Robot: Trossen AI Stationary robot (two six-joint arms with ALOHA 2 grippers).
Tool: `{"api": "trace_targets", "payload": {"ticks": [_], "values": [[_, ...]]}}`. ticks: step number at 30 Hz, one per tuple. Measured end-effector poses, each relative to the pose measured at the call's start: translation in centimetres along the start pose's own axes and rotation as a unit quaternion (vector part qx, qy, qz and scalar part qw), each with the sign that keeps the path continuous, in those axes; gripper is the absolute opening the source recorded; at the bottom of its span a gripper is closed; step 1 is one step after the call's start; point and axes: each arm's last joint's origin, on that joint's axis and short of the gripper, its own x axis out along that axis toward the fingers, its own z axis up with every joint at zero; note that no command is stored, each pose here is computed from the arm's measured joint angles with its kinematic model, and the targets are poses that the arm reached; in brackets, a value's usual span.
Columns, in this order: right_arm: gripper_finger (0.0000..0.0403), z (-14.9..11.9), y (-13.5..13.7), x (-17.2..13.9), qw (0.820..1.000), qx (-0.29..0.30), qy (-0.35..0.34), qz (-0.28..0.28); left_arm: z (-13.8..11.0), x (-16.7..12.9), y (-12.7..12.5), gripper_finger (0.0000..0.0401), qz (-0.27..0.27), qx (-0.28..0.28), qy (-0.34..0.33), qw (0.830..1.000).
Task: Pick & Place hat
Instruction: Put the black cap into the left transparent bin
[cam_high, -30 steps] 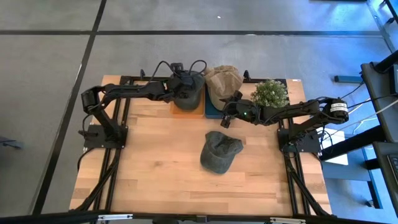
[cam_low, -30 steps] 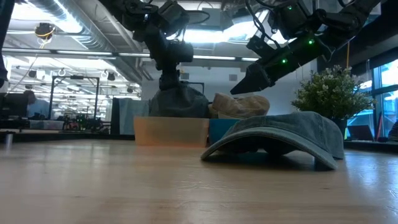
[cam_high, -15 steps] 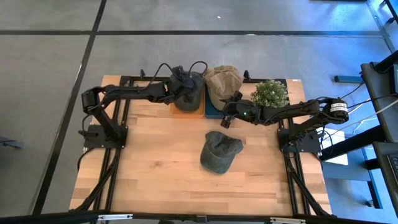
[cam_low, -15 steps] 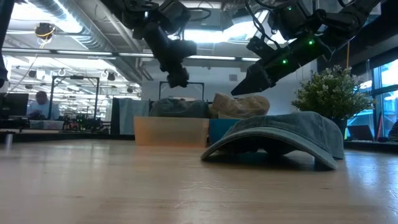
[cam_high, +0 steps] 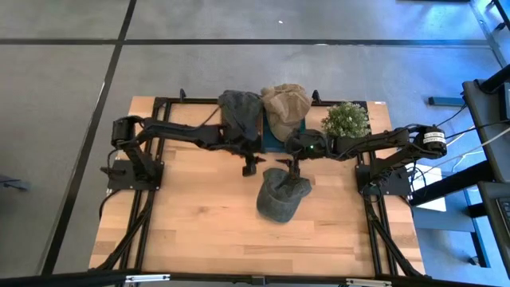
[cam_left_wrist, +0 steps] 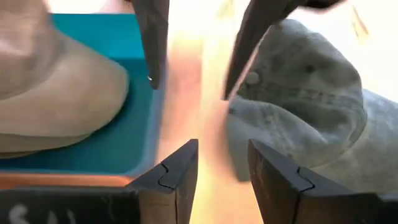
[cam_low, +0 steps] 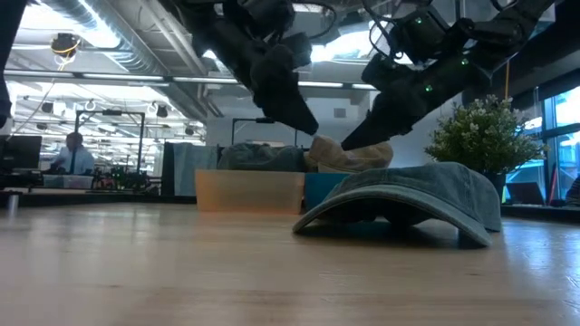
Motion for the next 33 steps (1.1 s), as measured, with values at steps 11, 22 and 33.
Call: {"api": "trace_targets", "payload": {"ticks": [11,22,33], "values": [[0.0243,-0.3,1.9,-0.7,0.987,0.044,0.137,0.075,-1.6,4.3,-3.1,0.013,-0.032,0.015,0.019,0.999],[0.0243,1.2,5.0,-4.2,0.906,0.191,0.372,0.072,-2.1,4.3,-3.1,0.013,-0.033,0.005,0.046,0.998],[0.0243,-2.2,5.4,-3.7,0.889,0.26,0.375,0.035,-2.9,3.3,-3.6,0.013,-0.04,0.029,0.083,0.995]]}}
